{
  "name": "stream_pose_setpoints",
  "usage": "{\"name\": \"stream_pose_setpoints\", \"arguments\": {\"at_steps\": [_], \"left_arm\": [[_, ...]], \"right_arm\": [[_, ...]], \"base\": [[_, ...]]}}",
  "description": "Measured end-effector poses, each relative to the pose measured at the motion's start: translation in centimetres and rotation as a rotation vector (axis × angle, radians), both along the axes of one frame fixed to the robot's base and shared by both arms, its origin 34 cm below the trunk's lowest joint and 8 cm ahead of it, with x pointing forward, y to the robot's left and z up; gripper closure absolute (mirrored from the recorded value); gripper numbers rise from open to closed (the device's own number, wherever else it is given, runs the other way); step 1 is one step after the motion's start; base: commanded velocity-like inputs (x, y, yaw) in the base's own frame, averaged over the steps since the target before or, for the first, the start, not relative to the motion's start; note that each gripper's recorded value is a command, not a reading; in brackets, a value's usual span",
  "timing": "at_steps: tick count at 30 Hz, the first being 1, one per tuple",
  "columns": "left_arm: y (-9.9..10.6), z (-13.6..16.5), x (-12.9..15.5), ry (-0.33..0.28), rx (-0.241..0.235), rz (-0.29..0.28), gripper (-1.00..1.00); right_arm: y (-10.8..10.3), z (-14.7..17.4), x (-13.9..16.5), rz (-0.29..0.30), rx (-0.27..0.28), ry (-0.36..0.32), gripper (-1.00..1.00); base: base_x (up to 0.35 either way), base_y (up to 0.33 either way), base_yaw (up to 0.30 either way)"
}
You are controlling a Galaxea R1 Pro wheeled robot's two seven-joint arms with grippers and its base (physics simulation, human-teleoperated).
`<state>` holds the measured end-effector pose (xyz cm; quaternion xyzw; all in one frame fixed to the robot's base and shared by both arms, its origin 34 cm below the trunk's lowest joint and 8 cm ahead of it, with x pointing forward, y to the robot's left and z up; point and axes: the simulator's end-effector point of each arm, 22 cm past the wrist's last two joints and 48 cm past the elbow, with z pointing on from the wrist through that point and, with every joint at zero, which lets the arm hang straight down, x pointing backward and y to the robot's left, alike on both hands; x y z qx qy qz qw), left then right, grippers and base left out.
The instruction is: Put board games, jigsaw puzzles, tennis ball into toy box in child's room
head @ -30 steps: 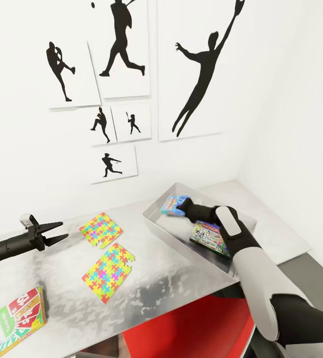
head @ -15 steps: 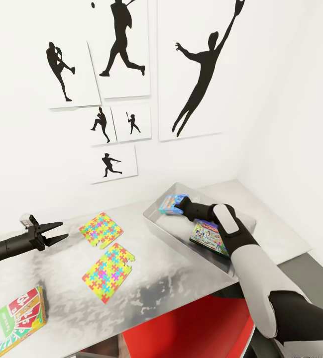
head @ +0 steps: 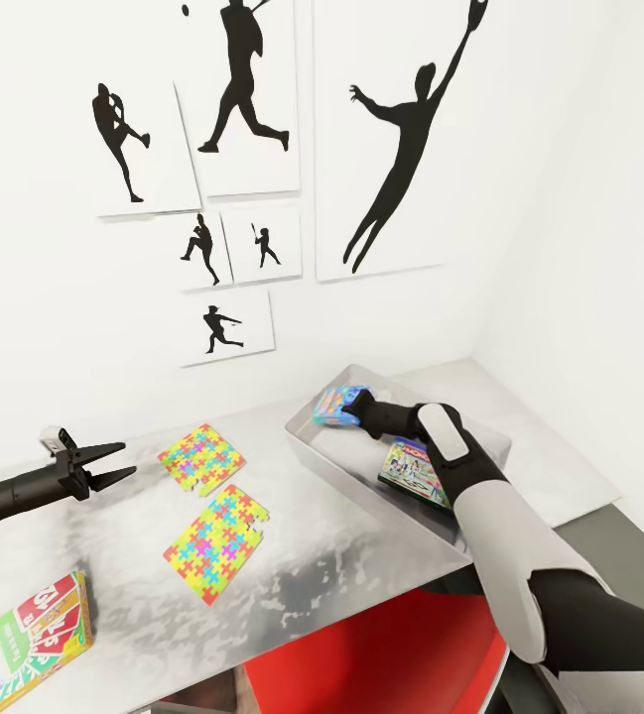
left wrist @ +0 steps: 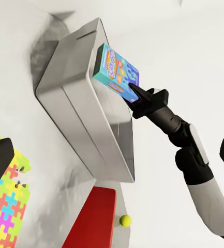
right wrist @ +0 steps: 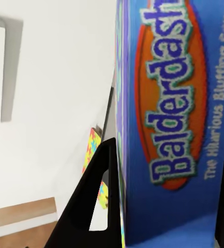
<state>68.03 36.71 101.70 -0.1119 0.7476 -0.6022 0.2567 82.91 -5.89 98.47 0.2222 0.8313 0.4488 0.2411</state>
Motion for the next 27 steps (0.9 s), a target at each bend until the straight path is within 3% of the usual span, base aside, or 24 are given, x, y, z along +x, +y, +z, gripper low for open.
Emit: {"name": "stream_pose_setpoints", "arguments": {"at_steps": [27], "left_arm": [[0.0,0.0,0.0,-0.001,0.001,-0.001,-1.00]], "right_arm": [[-0.1,-2.4,-0.7,-0.013,-0.019,0.045,1.00]], "base": [[0.000,0.000,0.000]]}}
